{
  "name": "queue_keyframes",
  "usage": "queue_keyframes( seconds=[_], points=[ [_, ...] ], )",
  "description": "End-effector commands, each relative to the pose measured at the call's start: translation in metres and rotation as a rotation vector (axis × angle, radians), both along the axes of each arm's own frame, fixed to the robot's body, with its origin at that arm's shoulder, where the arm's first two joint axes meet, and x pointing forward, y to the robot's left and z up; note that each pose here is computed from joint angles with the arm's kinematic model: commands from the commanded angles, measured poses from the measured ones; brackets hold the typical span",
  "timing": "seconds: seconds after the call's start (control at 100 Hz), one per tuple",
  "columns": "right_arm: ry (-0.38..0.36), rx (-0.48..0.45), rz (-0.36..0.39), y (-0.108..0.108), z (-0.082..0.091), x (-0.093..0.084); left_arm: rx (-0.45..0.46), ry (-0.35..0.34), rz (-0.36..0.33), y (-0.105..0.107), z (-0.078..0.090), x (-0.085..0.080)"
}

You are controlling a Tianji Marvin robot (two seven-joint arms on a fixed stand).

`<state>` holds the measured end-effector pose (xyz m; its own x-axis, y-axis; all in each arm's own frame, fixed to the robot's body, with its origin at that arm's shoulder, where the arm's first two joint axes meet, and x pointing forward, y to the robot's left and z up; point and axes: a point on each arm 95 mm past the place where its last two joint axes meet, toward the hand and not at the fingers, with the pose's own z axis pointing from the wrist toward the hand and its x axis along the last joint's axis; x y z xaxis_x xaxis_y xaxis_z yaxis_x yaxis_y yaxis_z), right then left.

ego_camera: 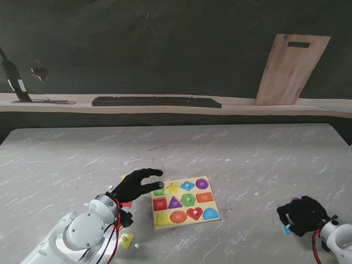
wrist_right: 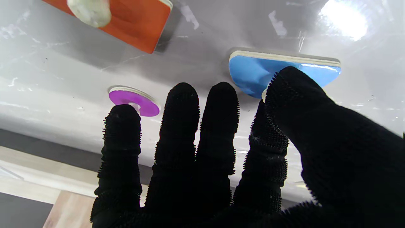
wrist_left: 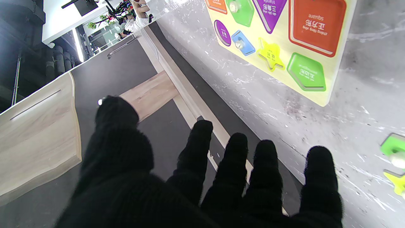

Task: Fit puzzle pieces into a puzzle board

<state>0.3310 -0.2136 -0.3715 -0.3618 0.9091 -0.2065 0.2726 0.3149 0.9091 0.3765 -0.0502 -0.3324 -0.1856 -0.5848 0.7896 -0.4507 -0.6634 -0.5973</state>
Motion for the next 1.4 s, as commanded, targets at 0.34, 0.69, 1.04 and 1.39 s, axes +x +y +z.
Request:
queue_keyframes(
  seconds=[0.34,0.69,1.04,1.39],
  points=[
    [-0.067,0.118,-0.064,0.023,-0.001,0.003,-0.009,0.004,0.0,-0.002,0.0,-0.001],
    [-0.096,0.241,-0.049,0.072,0.015,0.026,-0.015,-0.004,0.001,0.001,0.001,-0.002],
    [-0.045,0.375,0.064,0.133,0.02,0.054,-0.019,-0.015,0.002,0.004,0.002,-0.004],
    [0.034,0.417,0.177,0.178,0.011,0.067,-0.021,-0.037,-0.033,0.003,0.007,-0.008]
  ],
)
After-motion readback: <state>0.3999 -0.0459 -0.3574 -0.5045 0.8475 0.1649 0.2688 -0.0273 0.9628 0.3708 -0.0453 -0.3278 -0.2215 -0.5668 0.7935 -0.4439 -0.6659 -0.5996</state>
